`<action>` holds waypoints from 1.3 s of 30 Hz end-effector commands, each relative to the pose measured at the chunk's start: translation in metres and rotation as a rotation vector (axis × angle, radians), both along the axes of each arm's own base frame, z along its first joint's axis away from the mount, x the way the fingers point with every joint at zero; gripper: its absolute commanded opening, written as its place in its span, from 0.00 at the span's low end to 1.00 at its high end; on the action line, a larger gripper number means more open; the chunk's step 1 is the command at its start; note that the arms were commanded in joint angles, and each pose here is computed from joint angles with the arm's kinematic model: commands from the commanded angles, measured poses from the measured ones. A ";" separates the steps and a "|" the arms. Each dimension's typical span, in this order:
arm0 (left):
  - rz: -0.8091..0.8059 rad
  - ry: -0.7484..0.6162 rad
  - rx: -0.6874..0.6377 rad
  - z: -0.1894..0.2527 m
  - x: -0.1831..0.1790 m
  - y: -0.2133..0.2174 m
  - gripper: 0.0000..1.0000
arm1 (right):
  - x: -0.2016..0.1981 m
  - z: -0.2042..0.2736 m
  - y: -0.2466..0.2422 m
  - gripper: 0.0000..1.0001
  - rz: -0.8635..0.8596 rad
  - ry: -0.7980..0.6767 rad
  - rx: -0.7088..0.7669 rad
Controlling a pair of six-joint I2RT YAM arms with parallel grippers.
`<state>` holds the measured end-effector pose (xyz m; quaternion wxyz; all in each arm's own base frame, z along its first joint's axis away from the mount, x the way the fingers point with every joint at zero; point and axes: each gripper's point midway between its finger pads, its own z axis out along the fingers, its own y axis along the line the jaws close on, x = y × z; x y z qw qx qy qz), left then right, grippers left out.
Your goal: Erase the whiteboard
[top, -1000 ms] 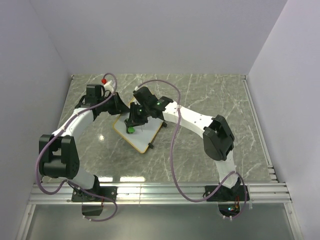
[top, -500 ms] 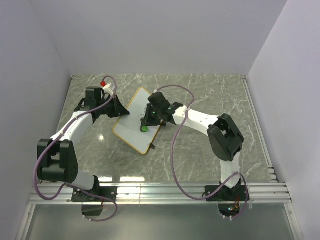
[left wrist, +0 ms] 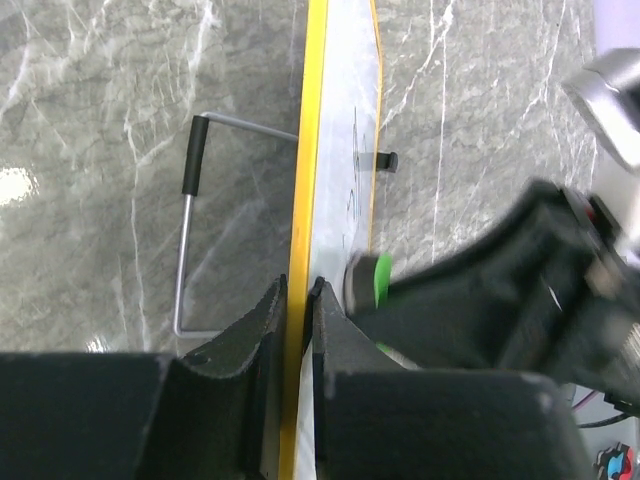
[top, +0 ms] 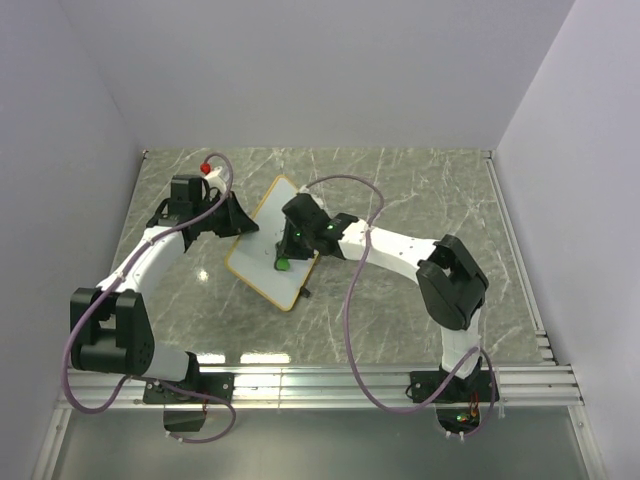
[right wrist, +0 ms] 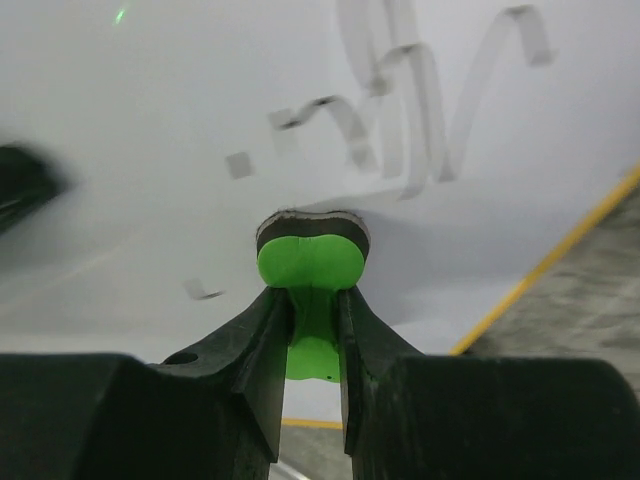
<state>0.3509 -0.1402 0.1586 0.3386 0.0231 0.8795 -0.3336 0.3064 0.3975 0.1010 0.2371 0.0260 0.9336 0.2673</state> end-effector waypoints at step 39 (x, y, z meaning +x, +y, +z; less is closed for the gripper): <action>0.078 0.054 0.095 0.001 -0.022 0.015 0.00 | -0.027 -0.095 -0.054 0.00 -0.133 0.143 -0.159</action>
